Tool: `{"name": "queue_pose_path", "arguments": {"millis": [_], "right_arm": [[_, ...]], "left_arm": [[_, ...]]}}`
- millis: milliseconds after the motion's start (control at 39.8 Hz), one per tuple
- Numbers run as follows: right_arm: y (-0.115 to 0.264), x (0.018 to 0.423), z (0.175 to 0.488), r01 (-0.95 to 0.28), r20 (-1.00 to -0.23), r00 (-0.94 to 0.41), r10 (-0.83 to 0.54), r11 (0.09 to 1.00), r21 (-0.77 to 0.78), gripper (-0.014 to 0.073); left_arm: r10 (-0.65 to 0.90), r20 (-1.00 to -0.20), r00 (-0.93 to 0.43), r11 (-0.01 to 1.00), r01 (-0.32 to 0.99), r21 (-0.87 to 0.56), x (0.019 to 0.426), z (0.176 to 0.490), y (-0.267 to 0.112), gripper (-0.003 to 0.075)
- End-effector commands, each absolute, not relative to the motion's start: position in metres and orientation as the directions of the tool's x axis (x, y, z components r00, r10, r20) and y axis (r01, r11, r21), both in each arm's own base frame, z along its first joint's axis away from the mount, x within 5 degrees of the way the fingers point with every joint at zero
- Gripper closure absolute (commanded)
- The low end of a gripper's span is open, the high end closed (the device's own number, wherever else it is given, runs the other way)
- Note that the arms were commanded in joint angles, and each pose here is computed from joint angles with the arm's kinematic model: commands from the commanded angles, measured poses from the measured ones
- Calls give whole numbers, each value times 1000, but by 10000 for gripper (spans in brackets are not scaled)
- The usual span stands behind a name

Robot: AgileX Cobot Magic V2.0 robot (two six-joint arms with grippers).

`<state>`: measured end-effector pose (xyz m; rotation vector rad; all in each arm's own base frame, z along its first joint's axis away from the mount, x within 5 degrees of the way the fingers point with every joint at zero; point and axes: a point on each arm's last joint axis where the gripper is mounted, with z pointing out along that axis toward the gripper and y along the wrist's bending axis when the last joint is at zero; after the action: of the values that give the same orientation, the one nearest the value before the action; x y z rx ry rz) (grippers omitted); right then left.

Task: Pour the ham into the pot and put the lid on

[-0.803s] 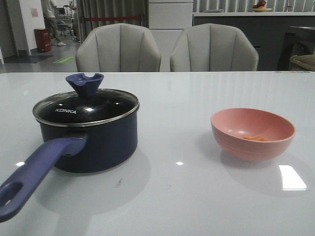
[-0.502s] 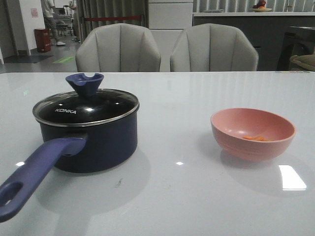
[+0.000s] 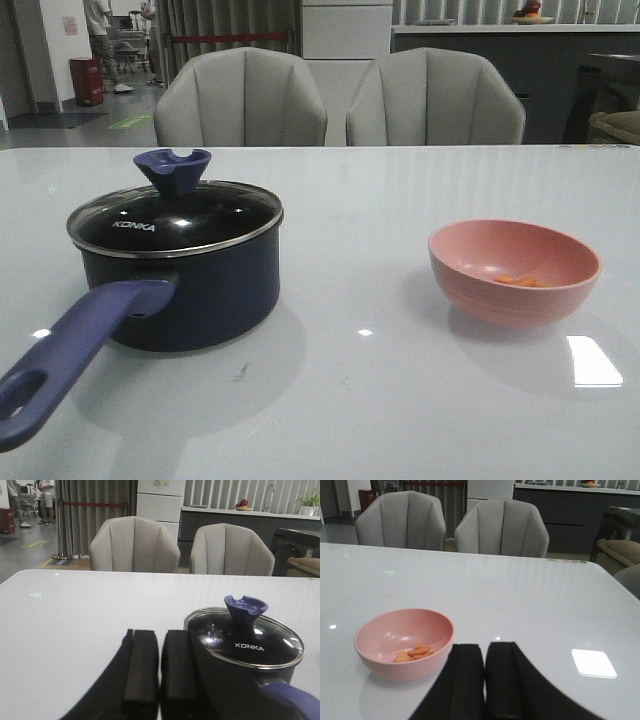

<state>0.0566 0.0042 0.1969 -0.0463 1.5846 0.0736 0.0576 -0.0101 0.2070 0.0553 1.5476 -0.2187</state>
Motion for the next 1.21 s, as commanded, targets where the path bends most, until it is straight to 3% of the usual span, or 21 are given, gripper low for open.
{"name": "queue_pose_path", "arguments": {"millis": [0, 176, 251, 377, 477, 577, 753, 1180], "right_arm": [[4, 55, 207, -71, -996, 86, 7, 998, 0, 419], [4, 55, 207, -71, -996, 86, 7, 998, 0, 419], [4, 55, 207, -71, -996, 86, 7, 998, 0, 419], [4, 55, 207, -71, -996, 86, 7, 998, 0, 419], [4, 55, 207, -71, -996, 86, 7, 998, 0, 419], [4, 55, 207, -71, -996, 86, 7, 998, 0, 419], [4, 55, 207, -71, -996, 86, 7, 998, 0, 419], [4, 55, 207, -71, -996, 86, 7, 998, 0, 419]], "left_arm": [[-119, -991, 62, 976, 189, -105, 59, 208, -11, 607], [-121, -990, 73, 976, 190, -105, 59, 209, -11, 607], [-126, -983, 137, 975, 198, -97, 58, 215, -11, 607], [-155, -944, 290, 971, 219, -92, 53, 235, -11, 607], [-159, -935, 316, 971, 219, -91, 50, 260, -10, 607], [-139, -951, 277, 975, 207, -82, 48, 286, -9, 607], [-105, -991, 83, 981, 175, -89, 57, 322, -9, 607], [-90, -996, -27, 982, 163, -93, 79, 324, -13, 607]]}}
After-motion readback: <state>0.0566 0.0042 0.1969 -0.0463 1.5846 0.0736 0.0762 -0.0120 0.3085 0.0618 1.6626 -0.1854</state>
